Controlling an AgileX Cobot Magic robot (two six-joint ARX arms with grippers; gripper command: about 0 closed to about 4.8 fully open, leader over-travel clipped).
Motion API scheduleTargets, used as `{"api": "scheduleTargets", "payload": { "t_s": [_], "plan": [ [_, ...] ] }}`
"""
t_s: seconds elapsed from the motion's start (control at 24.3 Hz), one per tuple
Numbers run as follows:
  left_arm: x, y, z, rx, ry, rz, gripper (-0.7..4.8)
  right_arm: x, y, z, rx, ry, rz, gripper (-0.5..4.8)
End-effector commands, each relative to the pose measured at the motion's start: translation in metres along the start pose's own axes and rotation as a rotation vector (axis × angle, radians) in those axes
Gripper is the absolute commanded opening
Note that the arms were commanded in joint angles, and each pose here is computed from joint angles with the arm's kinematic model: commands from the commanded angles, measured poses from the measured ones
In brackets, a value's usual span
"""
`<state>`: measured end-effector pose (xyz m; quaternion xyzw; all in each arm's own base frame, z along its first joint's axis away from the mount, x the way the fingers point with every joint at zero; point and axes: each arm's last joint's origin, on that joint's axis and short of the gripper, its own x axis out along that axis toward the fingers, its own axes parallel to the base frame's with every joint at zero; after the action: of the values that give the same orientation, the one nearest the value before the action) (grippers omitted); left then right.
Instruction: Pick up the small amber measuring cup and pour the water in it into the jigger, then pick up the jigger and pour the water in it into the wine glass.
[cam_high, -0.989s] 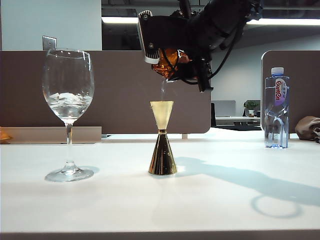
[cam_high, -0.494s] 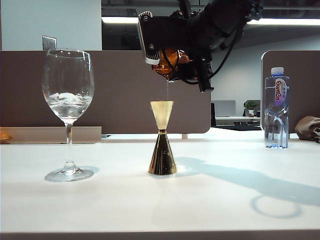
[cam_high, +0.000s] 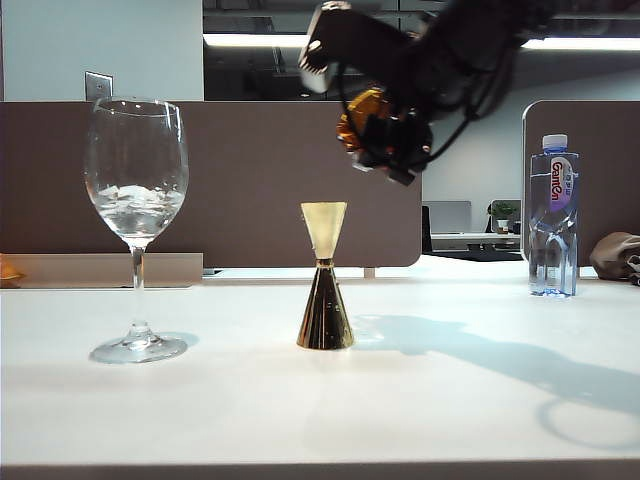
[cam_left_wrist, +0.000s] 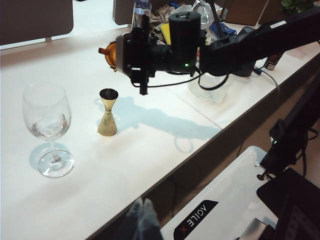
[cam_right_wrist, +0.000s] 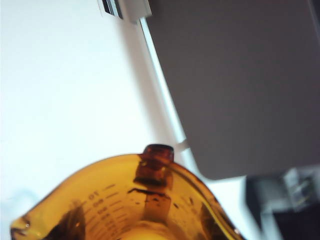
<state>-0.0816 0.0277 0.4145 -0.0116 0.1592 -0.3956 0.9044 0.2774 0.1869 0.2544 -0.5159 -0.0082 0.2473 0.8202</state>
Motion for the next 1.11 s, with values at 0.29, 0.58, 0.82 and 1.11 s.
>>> {"api": "scheduleTargets", "payload": {
  "t_s": [0.29,0.58,0.82,1.11],
  "plan": [
    [-0.001,0.000,0.000,0.004,-0.001,-0.002,-0.02,-0.048,0.017,-0.067,0.967,-0.052,-0.128,-0.01],
    [-0.001,0.000,0.000,0.004,-0.001,-0.002,-0.02,-0.066,0.053,-0.106,1.108,-0.053,-0.155,-0.01],
    [-0.001,0.000,0.000,0.004,-0.001,-0.002,-0.02,-0.069,0.076,-0.132,1.158,0.002,-0.092,-0.01],
    [-0.001,0.000,0.000,0.004,-0.001,-0.003,-0.02,-0.060,0.094,-0.144,1.180,0.040,-0.055,0.00]
  ]
}}
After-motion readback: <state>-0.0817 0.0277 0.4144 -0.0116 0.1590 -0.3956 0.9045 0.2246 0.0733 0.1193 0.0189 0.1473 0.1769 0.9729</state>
